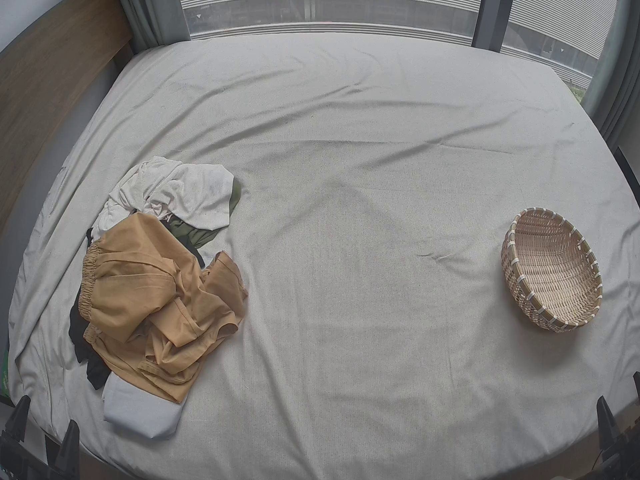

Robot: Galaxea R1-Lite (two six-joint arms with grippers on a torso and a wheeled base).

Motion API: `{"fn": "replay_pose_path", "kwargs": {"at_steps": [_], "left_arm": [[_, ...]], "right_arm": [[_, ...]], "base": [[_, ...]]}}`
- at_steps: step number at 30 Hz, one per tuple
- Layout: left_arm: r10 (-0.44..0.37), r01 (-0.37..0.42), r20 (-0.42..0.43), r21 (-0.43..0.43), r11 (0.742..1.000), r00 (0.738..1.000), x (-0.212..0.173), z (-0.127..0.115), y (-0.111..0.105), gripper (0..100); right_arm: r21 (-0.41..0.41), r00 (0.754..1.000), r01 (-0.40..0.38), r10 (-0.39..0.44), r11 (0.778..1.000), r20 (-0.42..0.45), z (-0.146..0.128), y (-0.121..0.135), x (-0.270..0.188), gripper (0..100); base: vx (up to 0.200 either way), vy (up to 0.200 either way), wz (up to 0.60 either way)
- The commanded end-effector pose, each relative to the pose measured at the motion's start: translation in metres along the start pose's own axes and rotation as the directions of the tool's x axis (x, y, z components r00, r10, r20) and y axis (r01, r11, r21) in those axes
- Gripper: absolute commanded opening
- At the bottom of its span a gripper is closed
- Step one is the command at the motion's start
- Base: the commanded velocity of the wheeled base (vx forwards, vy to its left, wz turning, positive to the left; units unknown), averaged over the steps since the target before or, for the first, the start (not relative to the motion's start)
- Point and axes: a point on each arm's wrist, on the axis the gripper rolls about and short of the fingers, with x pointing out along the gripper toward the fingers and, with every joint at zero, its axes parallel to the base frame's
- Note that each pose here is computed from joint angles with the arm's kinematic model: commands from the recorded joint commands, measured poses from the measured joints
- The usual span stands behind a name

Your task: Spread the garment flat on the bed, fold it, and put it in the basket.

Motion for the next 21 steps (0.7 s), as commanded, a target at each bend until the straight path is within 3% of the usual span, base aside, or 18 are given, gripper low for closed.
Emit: {"fn": "replay_pose_path", "kwargs": {"at_steps": [1,21], "left_arm": [[0.001,-0.001,-0.001,-0.001,1.0,1.0,0.0,-0.0053,0.0001,100],[0.002,-0.002,-0.003,-0.004,1.0,1.0,0.0,-0.0055,0.0001,100]], "right_arm": [[-0.001,1.0,0.0,0.0,1.0,-0.001,-0.0052,0.0001,0.0001,100],[-0.001,1.0,0.0,0.0,1.0,-0.001,-0.0052,0.0001,0.0001,100]], "base": [[0.0,0.0,0.0],[0.0,0.0,0.0]]}}
